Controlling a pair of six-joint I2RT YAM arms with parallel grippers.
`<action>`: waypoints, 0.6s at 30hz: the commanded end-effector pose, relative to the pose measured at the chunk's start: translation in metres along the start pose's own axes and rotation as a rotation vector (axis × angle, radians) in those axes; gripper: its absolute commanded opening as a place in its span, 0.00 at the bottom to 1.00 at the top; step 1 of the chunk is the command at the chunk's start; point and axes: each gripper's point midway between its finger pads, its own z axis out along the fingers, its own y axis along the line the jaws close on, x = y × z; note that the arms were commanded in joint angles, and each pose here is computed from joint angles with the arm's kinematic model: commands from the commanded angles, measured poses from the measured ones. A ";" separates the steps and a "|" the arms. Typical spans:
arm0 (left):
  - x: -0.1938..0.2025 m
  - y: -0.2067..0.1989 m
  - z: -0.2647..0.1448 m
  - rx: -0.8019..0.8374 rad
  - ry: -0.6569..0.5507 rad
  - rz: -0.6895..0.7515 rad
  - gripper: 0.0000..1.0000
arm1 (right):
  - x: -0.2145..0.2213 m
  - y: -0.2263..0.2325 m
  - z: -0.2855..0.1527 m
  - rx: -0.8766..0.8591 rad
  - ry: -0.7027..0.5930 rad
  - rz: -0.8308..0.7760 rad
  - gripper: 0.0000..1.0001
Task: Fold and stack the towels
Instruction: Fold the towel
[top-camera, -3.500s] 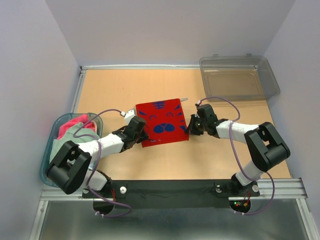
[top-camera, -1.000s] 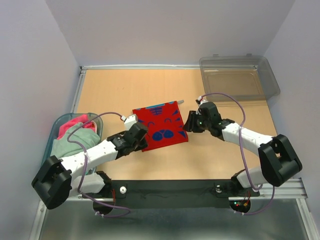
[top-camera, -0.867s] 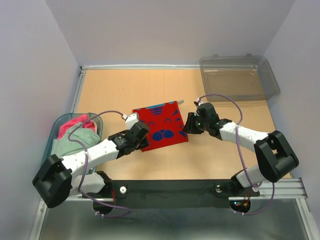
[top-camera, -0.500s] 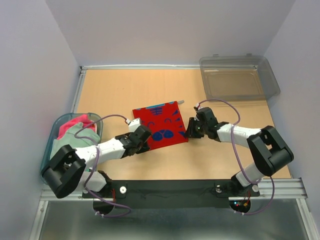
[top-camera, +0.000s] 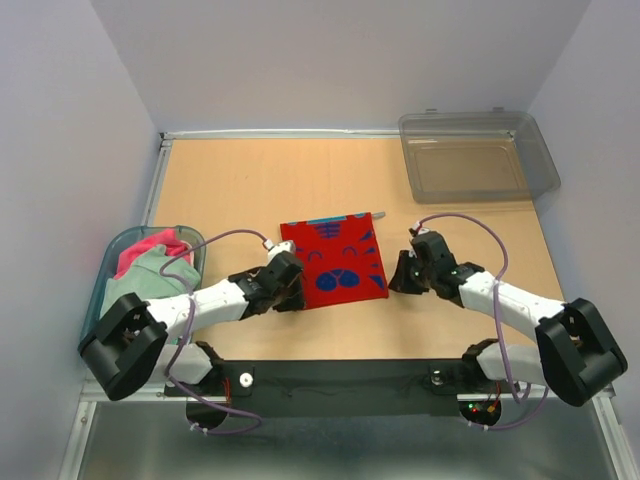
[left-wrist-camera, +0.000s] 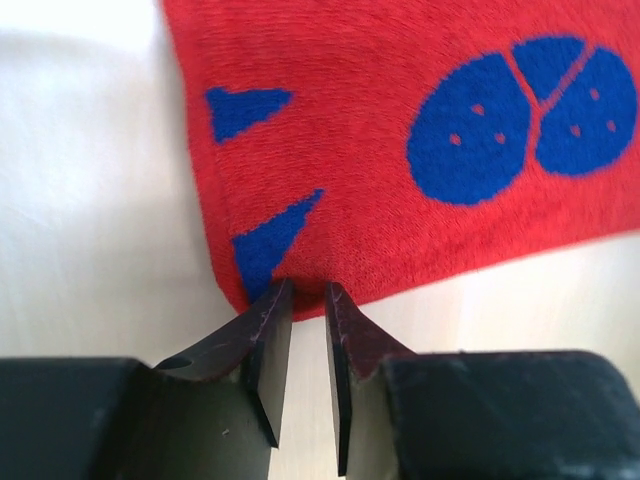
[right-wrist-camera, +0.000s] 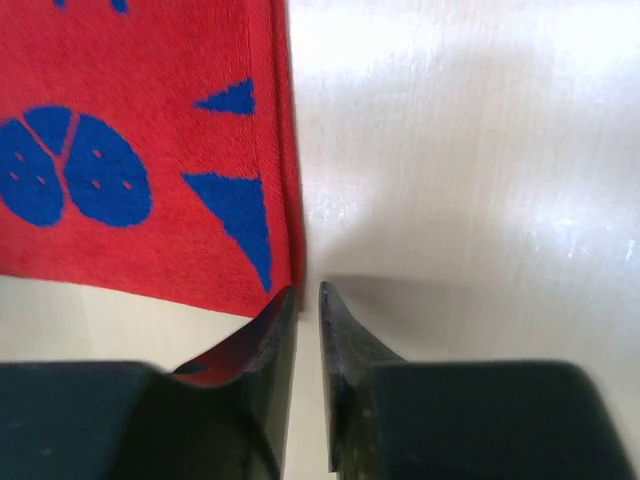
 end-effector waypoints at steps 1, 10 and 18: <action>0.015 -0.014 -0.021 0.114 0.063 0.066 0.37 | -0.023 0.014 -0.017 -0.024 -0.071 -0.009 0.29; -0.132 -0.056 -0.063 0.211 -0.389 -0.070 0.50 | -0.151 0.115 -0.028 -0.282 -0.315 -0.075 0.56; -0.221 -0.038 -0.012 0.184 -0.512 -0.136 0.43 | -0.211 0.170 0.029 -0.478 -0.444 -0.087 0.57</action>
